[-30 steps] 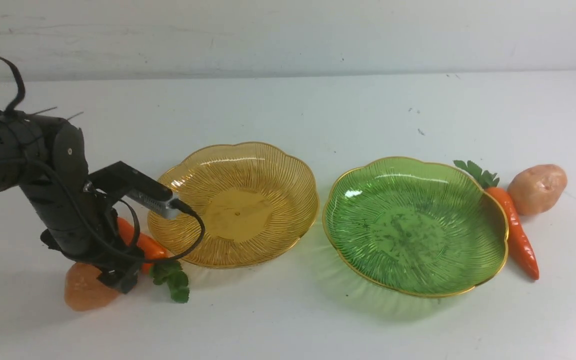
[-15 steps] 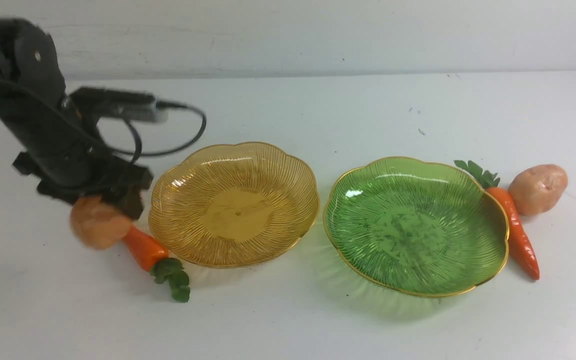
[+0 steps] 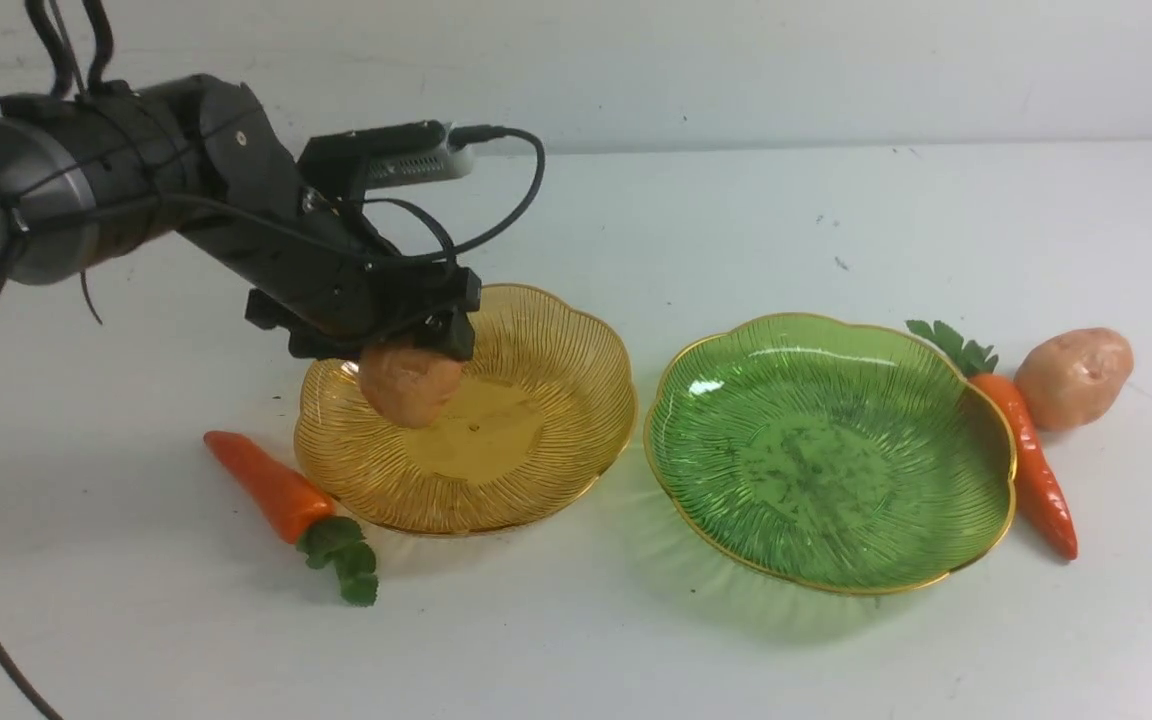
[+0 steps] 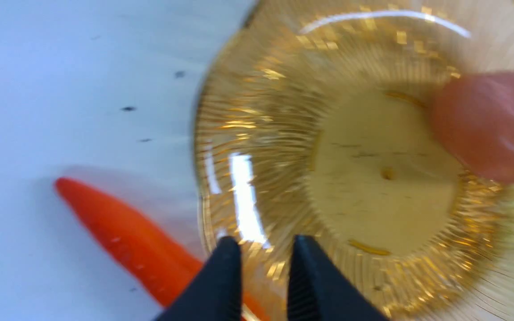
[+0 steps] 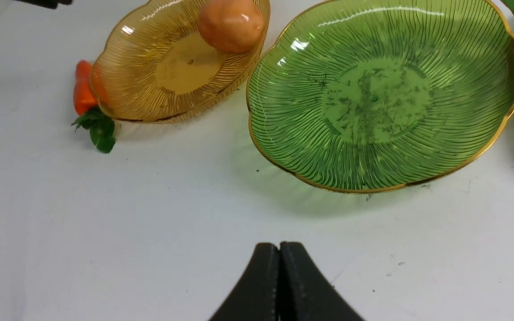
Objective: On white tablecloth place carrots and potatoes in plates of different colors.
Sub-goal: 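Put the potatoes from the left side into the left plate with the left gripper, then pick up the carrot from the table and place it on the green plate with the left gripper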
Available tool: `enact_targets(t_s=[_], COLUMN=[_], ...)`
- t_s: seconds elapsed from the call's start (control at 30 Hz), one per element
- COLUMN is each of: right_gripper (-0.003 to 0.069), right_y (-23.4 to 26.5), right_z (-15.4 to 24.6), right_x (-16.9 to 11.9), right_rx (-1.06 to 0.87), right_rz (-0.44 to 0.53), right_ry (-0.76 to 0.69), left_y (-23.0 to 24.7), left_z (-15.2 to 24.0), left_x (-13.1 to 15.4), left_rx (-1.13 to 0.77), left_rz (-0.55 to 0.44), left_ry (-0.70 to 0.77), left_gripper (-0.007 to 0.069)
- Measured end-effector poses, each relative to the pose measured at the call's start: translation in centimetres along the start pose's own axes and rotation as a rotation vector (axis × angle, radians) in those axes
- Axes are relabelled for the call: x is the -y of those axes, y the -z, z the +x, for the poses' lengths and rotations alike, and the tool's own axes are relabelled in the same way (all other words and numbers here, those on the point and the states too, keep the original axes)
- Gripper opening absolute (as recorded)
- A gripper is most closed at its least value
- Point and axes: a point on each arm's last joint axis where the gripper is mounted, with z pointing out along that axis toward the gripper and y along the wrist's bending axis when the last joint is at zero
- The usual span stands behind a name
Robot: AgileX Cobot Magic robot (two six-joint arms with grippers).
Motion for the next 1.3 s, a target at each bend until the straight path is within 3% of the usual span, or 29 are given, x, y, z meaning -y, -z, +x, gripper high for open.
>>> enact_targets(t_s=[0.03,0.13,0.3,0.8,0.9,1.07,1.17,1.3], right_gripper=[-0.0015,-0.0015,-0.0015,-0.0015,-0.0015,-0.0015,-0.0015,-0.0015], right_y=[0.0,0.0,0.0,0.0,0.0,0.0,0.0,0.0], right_z=[0.0,0.1,0.1,0.1,0.2,0.2,0.2,0.3], right_x=[0.0,0.0,0.0,-0.1,-0.1,-0.1,-0.1,-0.1], right_rx=[0.0,-0.006,-0.008,-0.015,-0.017,-0.02,-0.02,-0.028], right_rz=[0.0,-0.002,-0.003,-0.006,-0.006,-0.008,-0.008,-0.008], right_ry=[0.001,0.003,0.003,0.003,0.003,0.003,0.003,0.005], left_y=[0.0,-0.5,-3.6,-8.8,-9.9,-10.3,-10.1,-8.5], left_z=[-0.1,-0.3,-0.1,0.6,0.9,1.4,1.7,1.2], left_x=[-1.1,-3.8,-5.4,-6.3,-6.6,-7.0,-7.4,-7.5], left_rx=[-0.01,-0.045,-0.122,-0.202,-0.231,-0.274,-0.313,-0.366], left_rz=[-0.015,-0.048,-0.07,-0.063,-0.069,-0.106,-0.145,-0.196], left_ry=[0.047,0.163,0.177,0.166,0.17,0.147,0.117,0.073], left_gripper=[0.0081,0.0014,0.0021,0.0439,0.047,0.0396,0.0235,0.0181])
